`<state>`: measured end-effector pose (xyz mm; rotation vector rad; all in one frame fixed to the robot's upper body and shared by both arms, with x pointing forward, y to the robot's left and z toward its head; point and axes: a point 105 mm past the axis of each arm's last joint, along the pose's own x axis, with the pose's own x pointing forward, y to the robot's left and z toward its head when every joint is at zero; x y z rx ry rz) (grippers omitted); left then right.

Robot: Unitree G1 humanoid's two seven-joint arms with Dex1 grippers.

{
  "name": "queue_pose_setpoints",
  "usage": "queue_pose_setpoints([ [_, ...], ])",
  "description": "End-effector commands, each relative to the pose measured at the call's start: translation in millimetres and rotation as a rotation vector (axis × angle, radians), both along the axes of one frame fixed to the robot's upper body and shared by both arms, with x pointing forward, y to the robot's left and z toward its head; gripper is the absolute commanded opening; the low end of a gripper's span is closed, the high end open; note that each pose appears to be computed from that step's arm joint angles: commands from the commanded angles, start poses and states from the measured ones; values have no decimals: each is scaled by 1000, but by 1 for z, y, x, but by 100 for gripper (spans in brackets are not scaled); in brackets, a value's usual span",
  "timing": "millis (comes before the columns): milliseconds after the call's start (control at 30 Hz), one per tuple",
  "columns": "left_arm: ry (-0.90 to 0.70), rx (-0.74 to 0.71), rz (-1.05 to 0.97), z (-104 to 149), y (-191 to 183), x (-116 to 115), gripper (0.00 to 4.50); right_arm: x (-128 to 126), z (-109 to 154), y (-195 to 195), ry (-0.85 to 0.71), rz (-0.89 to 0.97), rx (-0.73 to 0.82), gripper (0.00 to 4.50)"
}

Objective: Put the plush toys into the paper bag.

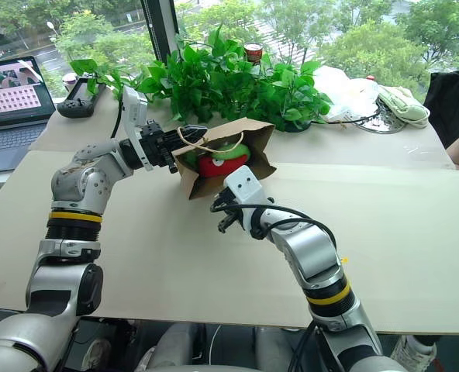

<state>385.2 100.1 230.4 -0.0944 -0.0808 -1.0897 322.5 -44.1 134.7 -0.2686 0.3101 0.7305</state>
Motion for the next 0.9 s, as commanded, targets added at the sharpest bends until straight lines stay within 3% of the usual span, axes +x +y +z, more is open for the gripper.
queue_pose_setpoints([
  [33, -49, -60, -14, 21, -6, -2, 0, 1, 44, -4, -211, 25, 43, 9],
  [233, 20, -233, 41, 31, -8, -1, 0, -1, 89, -25, -402, 55, -8, 9],
  [367, 106, -369, 75, 34, -8, -5, 0, -12, 111, -30, -443, 111, -31, 9],
  [467, 170, -423, 93, 27, -9, -12, 0, -15, 106, -32, -411, 126, -79, 9],
  [667, 254, -338, 150, -16, -10, -25, 0, -10, 80, -37, -328, 105, -183, 9],
  [900, 262, -340, 136, -15, -11, -29, 0, -7, 71, -32, -310, 101, -199, 9],
])
